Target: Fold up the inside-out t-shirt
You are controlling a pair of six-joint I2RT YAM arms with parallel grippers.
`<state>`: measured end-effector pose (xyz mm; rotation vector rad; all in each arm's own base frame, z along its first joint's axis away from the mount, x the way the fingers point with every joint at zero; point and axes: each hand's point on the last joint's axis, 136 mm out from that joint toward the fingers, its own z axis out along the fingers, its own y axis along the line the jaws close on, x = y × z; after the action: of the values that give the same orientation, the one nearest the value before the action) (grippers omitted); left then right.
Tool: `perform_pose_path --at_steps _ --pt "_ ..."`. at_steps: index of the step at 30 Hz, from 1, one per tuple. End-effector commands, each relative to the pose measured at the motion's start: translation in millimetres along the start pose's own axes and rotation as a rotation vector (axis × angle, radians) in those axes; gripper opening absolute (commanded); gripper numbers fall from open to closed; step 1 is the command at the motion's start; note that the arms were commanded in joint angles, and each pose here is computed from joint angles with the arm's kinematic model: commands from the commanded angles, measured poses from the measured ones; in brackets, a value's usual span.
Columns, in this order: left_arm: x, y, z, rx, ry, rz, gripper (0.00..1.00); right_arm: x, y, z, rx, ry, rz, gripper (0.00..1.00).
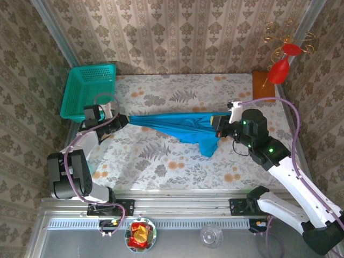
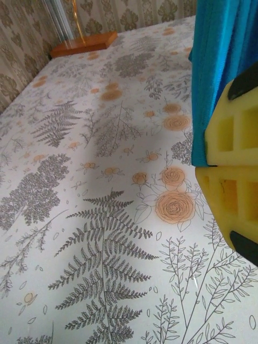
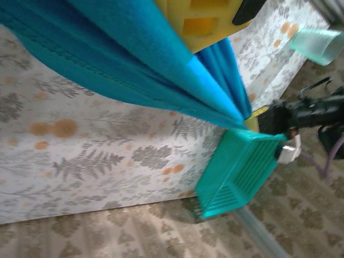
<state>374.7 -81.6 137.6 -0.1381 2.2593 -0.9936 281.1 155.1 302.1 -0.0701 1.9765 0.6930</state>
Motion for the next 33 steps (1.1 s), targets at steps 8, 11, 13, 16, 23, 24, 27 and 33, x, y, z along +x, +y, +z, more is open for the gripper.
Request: perform_pose_path --at_steps 8,11,13,16,23,24,27,33 --pt "-11.9 -24.9 12.9 0.063 -0.015 0.082 0.00 -1.3 24.6 30.9 -0.238 0.071 0.207 0.00" --pt "-4.4 -72.2 21.7 0.184 0.023 0.171 0.17 8.5 40.9 50.2 -0.306 0.178 0.247 0.00" --pt "-1.1 -101.5 21.7 0.253 0.036 0.233 0.36 11.2 48.4 58.8 -0.317 0.232 0.251 0.00" --pt "6.8 -146.5 16.7 0.346 0.063 0.353 0.53 16.7 66.9 67.7 -0.384 0.292 0.205 0.00" --pt "41.5 -226.4 9.5 0.547 0.172 0.601 0.65 25.3 111.2 64.1 -0.544 0.398 0.073 0.00" --pt "46.3 -232.1 9.4 0.574 0.186 0.618 0.66 27.0 115.4 62.2 -0.557 0.411 0.056 0.00" --pt "61.4 -241.6 12.2 0.628 0.233 0.654 0.68 31.1 130.0 53.5 -0.617 0.439 0.011 0.00" --pt "97.5 -263.5 4.3 0.841 0.370 0.654 0.68 34.5 133.8 49.5 -0.615 0.449 -0.023 0.00"
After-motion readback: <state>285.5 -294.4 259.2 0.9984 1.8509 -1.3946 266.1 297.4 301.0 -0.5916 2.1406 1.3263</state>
